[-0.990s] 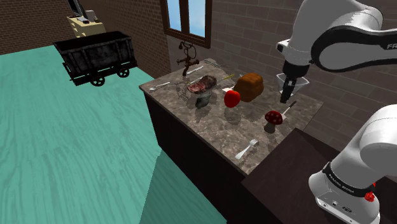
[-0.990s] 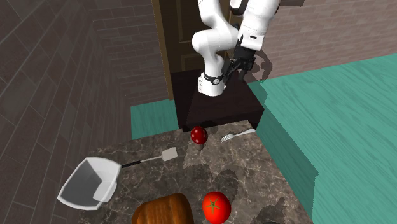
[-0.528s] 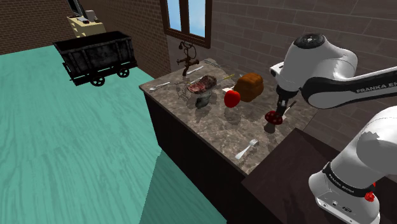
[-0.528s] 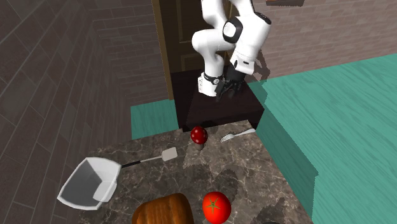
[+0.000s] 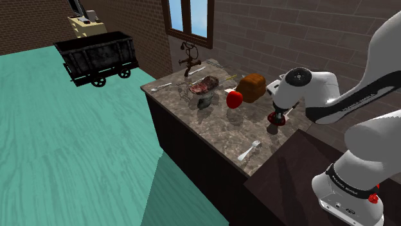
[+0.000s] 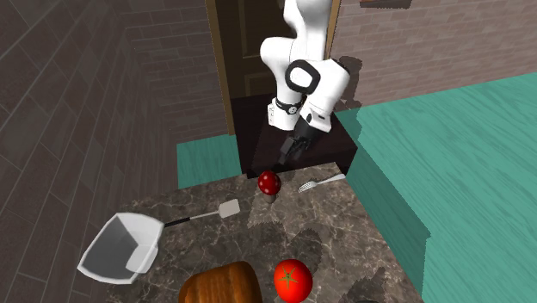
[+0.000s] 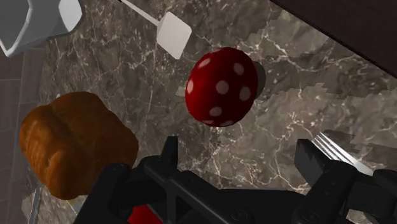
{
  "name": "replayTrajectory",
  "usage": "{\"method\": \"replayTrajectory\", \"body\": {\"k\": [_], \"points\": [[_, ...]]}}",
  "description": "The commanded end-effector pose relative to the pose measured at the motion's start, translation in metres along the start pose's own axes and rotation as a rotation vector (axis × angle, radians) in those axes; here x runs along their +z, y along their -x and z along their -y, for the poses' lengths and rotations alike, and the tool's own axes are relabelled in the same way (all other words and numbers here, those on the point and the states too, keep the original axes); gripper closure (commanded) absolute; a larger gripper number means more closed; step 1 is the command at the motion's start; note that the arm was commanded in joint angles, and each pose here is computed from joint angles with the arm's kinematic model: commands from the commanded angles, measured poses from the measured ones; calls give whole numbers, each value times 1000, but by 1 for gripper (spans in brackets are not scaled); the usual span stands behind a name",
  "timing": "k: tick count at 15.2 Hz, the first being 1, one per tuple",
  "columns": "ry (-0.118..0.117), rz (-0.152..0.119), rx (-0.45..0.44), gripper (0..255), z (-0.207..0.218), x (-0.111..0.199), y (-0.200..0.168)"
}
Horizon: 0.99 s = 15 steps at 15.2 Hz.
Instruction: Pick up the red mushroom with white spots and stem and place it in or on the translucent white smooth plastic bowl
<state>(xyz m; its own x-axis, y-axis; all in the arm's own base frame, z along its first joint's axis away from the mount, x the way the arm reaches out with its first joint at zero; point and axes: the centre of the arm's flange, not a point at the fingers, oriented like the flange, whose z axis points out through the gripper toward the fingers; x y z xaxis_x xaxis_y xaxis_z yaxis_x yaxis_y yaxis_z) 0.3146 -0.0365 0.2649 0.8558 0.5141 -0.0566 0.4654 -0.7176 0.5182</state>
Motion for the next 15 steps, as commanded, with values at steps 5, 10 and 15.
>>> {"method": "replayTrajectory", "body": {"k": [5, 10, 15], "points": [[90, -27, -68, 0, 10, 66, 4], [90, -27, -68, 0, 8, 93, 4], [90, -27, -68, 0, 7, 101, 3]]}}
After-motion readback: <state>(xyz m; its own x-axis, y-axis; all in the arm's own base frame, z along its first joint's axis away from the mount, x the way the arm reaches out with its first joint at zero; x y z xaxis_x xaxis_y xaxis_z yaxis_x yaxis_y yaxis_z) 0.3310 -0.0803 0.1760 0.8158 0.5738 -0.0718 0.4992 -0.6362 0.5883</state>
